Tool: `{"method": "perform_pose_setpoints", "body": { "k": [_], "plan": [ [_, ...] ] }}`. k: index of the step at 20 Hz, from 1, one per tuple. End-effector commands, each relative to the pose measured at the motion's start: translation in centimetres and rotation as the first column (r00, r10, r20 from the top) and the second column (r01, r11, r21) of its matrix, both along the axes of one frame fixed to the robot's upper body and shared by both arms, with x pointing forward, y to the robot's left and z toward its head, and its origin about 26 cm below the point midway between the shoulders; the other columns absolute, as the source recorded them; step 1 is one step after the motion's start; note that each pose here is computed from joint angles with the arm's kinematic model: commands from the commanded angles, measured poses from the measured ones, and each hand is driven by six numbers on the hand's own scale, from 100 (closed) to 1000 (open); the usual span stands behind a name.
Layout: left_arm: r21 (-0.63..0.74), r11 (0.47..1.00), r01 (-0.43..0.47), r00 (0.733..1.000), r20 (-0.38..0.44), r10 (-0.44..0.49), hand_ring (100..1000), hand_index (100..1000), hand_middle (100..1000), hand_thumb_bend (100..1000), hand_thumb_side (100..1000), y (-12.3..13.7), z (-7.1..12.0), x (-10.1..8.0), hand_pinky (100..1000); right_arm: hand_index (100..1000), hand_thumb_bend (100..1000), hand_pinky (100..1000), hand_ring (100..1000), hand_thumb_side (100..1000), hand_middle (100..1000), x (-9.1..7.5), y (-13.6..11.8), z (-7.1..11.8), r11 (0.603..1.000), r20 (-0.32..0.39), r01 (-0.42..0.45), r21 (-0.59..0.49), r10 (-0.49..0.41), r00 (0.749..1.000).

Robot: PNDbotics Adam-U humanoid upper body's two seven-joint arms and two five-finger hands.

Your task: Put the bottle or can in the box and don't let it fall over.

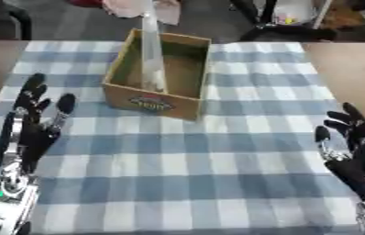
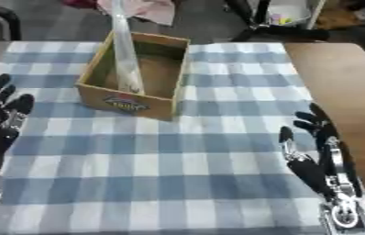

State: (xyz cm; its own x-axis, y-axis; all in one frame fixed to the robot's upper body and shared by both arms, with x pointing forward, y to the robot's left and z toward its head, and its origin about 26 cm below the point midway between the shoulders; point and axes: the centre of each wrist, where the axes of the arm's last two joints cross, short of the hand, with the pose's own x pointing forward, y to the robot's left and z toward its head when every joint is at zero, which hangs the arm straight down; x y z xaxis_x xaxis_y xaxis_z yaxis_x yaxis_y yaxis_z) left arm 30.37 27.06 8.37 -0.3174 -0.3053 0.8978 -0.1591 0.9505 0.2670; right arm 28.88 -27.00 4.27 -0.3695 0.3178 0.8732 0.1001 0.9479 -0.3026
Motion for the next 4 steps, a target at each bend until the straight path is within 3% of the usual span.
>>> {"method": "perform_pose_setpoints", "body": {
  "k": [1, 4],
  "plan": [
    [0.019, 1.000, 0.004, 1.000, 0.016, -0.005, 1000, 954, 1000, 631, 636, 0.22, 0.28, 0.11, 964, 983, 223, 973, 819, 419, 813, 0.23, -0.07, 0.83, 1.000, 0.025, -0.018, -0.007, 0.018, 1.000],
    [0.017, 1.000, 0.017, 1.000, 0.010, -0.017, 1000, 954, 1000, 629, 637, 0.10, 0.01, 0.13, 964, 983, 223, 972, 818, 419, 813, 0.18, -0.03, 0.75, 1.000, 0.022, -0.024, -0.005, 0.024, 0.999]
  ]
}}
